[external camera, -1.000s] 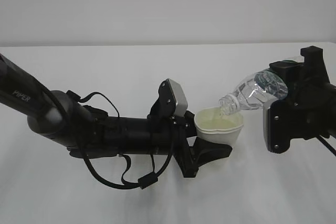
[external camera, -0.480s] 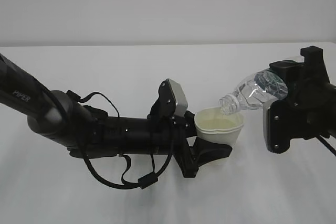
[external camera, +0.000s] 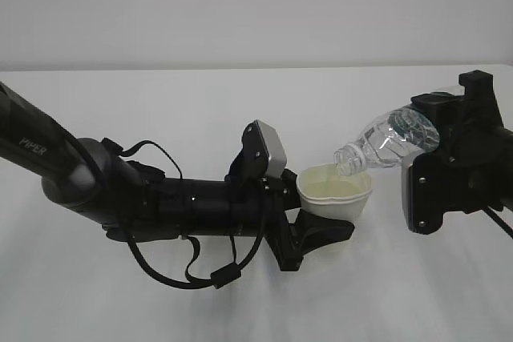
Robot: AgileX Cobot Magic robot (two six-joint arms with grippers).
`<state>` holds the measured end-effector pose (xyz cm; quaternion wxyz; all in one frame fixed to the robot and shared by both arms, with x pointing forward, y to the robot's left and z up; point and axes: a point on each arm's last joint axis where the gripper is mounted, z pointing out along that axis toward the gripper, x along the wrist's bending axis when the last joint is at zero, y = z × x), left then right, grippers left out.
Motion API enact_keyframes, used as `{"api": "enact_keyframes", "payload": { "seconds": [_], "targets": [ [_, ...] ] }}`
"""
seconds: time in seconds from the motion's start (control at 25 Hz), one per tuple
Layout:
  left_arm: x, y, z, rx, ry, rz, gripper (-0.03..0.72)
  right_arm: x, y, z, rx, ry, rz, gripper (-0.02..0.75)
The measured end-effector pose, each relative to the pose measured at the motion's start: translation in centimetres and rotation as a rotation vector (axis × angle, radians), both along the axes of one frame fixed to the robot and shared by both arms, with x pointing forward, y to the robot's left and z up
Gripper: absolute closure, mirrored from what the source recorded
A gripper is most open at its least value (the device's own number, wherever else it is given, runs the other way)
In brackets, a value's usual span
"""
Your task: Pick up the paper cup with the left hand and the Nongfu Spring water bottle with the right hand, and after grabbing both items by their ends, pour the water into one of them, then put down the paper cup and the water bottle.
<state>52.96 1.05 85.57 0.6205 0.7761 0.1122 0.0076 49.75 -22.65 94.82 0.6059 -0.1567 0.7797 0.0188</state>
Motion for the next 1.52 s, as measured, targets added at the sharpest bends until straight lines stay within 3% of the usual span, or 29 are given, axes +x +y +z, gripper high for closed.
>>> {"api": "enact_keyframes", "payload": {
  "seconds": [0.84, 1.24, 1.52],
  "targets": [
    [0.0, 0.0, 0.0, 0.0, 0.0, 0.0, 0.256, 0.02, -0.07, 0.0, 0.016, 0.004, -0.013, 0.346],
    [0.05, 0.0, 0.02, -0.002, 0.002, 0.006, 0.256, 0.04, -0.15, -0.01, 0.2, 0.046, -0.074, 0.346],
    [0.08, 0.01, 0.03, -0.004, 0.003, 0.01, 0.256, 0.05, -0.16, 0.05, 0.471, 0.1, -0.149, 0.346]
  ]
}}
